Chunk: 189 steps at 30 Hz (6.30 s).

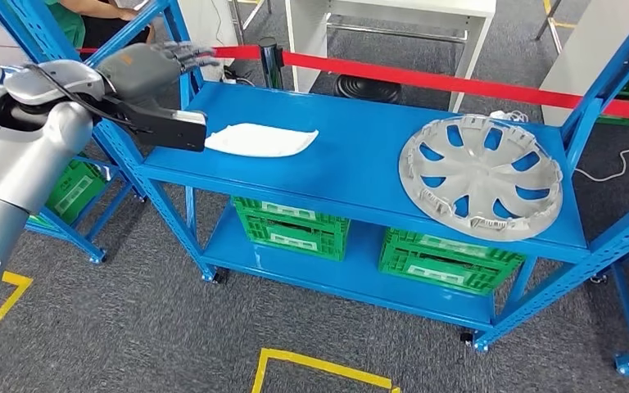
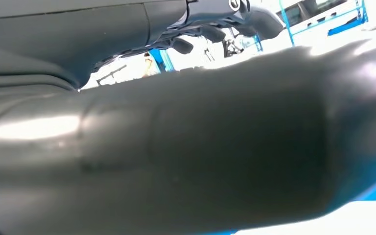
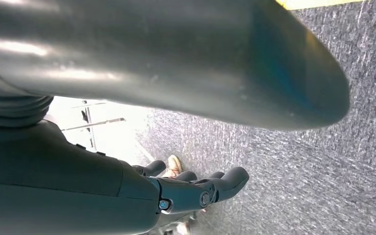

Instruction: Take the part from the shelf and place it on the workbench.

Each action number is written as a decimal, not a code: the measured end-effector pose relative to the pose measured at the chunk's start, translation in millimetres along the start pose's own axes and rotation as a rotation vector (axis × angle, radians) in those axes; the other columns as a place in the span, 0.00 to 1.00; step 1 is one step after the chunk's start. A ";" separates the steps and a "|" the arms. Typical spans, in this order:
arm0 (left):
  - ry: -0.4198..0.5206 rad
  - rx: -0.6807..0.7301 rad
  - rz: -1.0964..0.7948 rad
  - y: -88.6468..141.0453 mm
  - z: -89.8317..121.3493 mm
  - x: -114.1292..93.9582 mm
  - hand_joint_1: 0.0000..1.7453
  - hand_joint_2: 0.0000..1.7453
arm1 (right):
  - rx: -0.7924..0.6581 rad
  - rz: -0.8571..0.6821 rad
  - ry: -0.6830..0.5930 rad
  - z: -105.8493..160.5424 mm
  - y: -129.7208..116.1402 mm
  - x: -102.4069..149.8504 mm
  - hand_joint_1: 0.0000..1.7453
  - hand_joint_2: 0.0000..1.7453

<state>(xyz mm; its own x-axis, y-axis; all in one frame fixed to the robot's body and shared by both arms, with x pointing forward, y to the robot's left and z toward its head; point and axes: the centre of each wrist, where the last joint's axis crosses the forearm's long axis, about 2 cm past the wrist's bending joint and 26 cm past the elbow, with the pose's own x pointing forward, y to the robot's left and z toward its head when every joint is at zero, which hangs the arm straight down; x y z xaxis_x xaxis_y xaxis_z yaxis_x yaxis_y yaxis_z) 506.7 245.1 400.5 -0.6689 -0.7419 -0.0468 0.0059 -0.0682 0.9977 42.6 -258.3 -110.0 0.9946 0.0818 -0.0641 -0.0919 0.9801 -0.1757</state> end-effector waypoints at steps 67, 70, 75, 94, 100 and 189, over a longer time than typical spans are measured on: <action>-0.162 0.031 0.154 -60.2 -3.0 23.6 0.00 0.00 | 0.026 -0.022 -0.024 1.0 3.7 1.4 0.00 0.00; -0.161 0.031 0.155 -59.9 -1.6 21.5 0.00 0.00 | 0.031 -0.021 -0.026 1.6 5.7 1.9 0.00 0.00; -0.154 0.030 0.161 -61.9 4.4 13.5 0.00 0.00 | 0.030 -0.005 -0.027 1.3 4.5 1.6 0.00 0.00; -0.166 0.036 0.198 -73.9 22.7 -6.4 0.00 0.00 | 0.013 0.030 -0.019 -6.1 -23.4 -3.9 0.00 0.00; -0.151 0.038 0.197 -71.9 26.7 -11.8 0.00 0.00 | -0.006 0.026 -0.017 -6.4 -26.0 -3.4 0.00 0.00; 0.197 -0.364 0.047 -154.1 9.4 14.8 0.00 0.00 | 0.035 0.058 -0.084 9.7 16.0 27.1 0.00 0.00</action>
<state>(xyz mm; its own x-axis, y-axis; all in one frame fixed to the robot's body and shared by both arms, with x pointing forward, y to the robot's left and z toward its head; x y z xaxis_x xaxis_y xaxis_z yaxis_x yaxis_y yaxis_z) 488.9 250.9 246.6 -0.5065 -0.8610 -0.0457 0.3191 -0.2364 0.9178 68.6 -238.7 -105.1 0.9883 0.1523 0.0100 -0.1494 0.9788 -0.1398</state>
